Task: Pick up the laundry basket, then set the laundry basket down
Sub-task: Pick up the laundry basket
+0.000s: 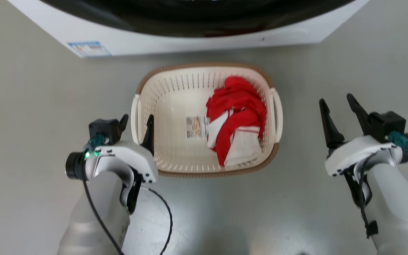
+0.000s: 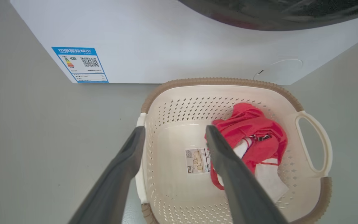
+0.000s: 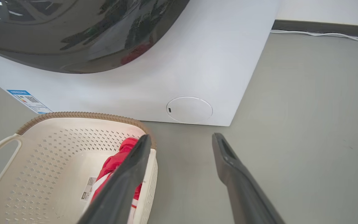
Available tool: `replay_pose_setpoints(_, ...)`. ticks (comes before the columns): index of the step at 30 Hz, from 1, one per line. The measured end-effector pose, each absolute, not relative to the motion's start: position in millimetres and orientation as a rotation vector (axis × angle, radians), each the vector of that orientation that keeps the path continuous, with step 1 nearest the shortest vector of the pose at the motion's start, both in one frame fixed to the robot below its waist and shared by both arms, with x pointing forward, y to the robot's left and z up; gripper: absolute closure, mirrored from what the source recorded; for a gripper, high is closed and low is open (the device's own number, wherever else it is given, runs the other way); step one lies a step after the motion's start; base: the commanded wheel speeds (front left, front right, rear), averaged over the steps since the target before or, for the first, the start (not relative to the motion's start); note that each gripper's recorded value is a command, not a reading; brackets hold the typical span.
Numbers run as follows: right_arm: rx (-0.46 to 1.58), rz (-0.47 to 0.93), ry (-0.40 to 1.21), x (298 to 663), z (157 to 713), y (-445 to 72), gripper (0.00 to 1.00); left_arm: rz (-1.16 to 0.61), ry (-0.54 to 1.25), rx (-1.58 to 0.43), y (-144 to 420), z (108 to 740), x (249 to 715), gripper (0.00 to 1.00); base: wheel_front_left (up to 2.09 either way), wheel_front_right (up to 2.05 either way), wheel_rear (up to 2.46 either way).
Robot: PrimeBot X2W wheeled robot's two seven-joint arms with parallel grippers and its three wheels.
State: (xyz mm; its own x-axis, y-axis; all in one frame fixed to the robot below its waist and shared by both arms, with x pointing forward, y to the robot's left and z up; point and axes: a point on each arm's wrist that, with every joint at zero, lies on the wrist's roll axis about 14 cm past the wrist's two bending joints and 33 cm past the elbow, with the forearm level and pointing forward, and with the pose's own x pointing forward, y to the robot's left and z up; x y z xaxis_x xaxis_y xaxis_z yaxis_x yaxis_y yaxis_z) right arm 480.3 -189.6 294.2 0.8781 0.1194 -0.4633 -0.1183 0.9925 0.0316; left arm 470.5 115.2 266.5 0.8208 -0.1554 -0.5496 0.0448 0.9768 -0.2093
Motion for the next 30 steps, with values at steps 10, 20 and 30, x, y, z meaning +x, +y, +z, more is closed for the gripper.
replay_pose_setpoints(10, 0.022, 0.178, 0.552, 494, 249, -169, 0.00, -0.097, 0.692, -0.151, 115, 219, 485, 0.00, 0.00, 0.00, 0.00)
replay_pose_setpoints(20, 0.034, 0.216, 0.601, 491, 221, -155, 0.00, -0.073, 0.743, -0.118, 122, 193, 486, 0.00, 0.00, 0.00, 0.00)
replay_pose_setpoints(30, 0.039, 0.246, 0.639, 490, 201, -144, 0.00, -0.069, 0.771, -0.104, 127, 178, 486, 0.00, 0.00, 0.00, 0.00)
